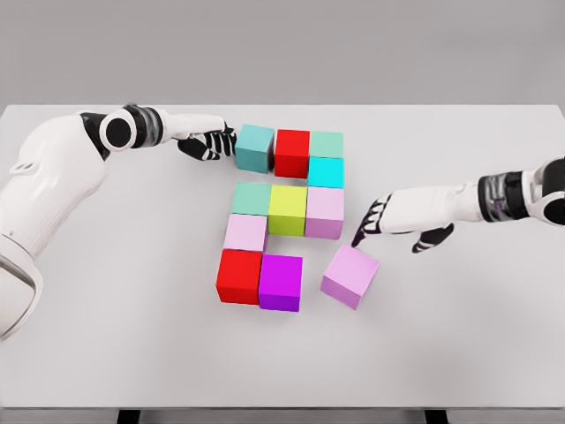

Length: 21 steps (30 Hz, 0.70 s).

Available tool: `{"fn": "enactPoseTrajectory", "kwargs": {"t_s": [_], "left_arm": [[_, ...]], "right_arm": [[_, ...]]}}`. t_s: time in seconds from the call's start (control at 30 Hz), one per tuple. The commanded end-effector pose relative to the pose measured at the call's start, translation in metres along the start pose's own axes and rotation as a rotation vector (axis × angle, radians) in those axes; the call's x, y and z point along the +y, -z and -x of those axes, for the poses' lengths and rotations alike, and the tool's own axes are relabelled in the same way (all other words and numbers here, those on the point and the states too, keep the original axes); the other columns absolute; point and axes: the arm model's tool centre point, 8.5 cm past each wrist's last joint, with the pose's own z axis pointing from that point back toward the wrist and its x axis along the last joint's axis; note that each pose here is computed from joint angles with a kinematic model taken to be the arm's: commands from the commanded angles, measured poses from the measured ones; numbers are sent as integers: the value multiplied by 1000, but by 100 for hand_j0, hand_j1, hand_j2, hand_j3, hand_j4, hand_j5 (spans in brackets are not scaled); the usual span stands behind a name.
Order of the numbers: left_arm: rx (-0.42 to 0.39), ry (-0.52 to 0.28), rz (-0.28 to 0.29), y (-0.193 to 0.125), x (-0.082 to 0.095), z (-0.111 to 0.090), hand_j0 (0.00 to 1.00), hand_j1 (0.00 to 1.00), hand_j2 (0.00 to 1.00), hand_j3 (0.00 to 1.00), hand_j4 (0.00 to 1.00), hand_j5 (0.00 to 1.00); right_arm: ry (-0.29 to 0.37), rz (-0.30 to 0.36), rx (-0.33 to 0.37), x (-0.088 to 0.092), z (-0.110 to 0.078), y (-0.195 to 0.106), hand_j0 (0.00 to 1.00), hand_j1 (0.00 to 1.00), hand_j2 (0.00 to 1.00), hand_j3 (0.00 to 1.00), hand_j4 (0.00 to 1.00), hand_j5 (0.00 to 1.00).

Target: Assemble the squares on the desktop into the number 2

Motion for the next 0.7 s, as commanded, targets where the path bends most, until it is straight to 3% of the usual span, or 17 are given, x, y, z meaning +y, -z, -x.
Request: {"fn": "enactPoseTrajectory", "kwargs": {"t_s": [0.0,0.67], "left_arm": [[-5,-1,8,0,-1,-1,55,55,55,55,55,55],[-9,8,15,-1,-1,1,55,55,55,55,55,55]], "right_arm": [[-2,-7,-7,1,-2,5,87,87,87,87,87,87],[-28,-11,-42,-3,-12,15,87,87,87,87,87,87]]}}
